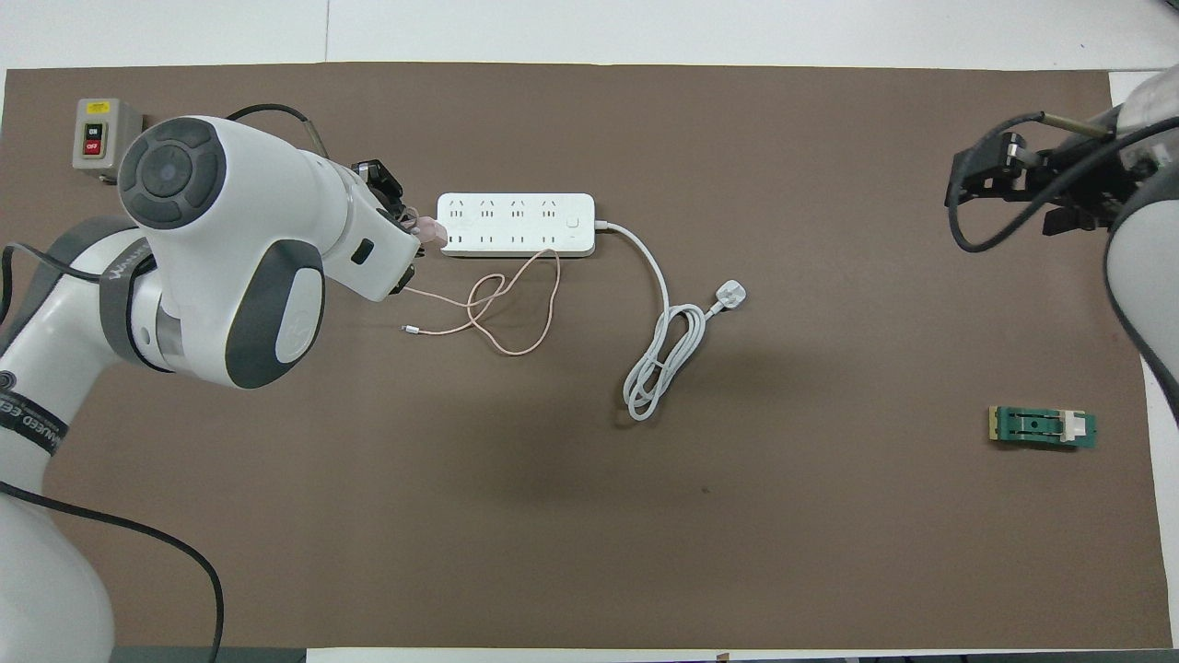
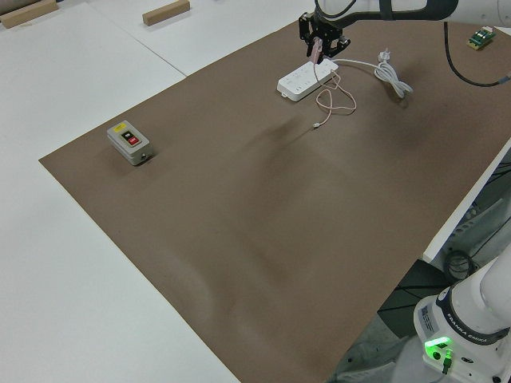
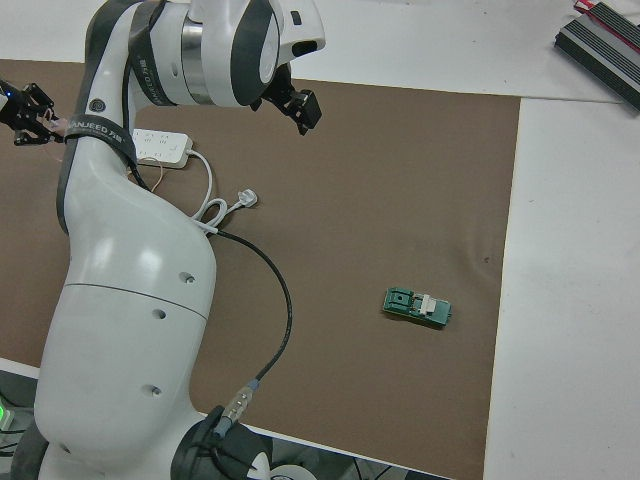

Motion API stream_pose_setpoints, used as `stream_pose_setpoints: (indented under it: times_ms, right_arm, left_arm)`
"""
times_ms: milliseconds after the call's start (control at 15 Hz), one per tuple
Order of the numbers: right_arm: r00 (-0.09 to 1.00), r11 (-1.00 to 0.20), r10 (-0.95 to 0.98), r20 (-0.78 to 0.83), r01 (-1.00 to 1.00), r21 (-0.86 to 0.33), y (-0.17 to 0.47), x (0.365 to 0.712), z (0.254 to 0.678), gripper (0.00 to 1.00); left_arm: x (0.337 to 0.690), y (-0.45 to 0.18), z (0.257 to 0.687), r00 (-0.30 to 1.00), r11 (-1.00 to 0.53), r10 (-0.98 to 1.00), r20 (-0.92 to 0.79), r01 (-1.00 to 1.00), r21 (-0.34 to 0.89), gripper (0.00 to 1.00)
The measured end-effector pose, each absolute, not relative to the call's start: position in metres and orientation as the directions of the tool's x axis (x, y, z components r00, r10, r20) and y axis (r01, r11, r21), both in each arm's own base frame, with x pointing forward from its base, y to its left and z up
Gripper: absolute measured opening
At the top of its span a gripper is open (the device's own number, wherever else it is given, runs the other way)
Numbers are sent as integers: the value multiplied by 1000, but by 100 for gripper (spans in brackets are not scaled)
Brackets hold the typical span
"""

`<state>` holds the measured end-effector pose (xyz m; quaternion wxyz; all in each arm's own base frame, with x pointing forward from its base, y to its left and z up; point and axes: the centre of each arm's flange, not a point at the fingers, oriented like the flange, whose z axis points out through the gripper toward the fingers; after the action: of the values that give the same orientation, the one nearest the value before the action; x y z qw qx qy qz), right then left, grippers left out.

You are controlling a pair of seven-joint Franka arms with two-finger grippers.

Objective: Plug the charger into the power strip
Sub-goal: 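Bring the charger to the strip socket while the right gripper withdraws, then push the pink charger into the power strip socket with the left gripper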

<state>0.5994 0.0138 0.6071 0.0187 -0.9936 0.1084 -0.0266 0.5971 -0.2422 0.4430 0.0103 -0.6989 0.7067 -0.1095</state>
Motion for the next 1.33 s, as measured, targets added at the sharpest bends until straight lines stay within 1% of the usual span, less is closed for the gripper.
stream_pose_setpoints:
  times_ms: [133,400,600,867,1067,1333]
  right_arm:
    - [990,-991,-130,55,-130,-16,0,585,625,100]
    - [998,-999,-54,27,-54,-5,-12,559,641,100]
    - [998,-999,-50,-23,-50,-2,-10,541,632,100]
    - [997,-999,-50,-66,-50,3,-10,529,614,100]
    - [996,-998,-49,-79,-47,33,-12,524,615,100]
    - [995,-998,-49,-89,-46,36,-11,512,627,100]
  left_arm:
    - [603,-239,428,-82,63,-992,98,-982,-179,33]
    - [614,-240,401,-112,98,-991,67,-977,-187,33]
    - [621,-242,380,-114,98,-991,71,-976,-196,33]
    - [628,-245,365,-122,102,-989,78,-968,-229,33]
    - [630,-246,360,-125,102,-989,79,-965,-240,33]
    - [629,-246,354,-133,114,-989,68,-965,-236,33]
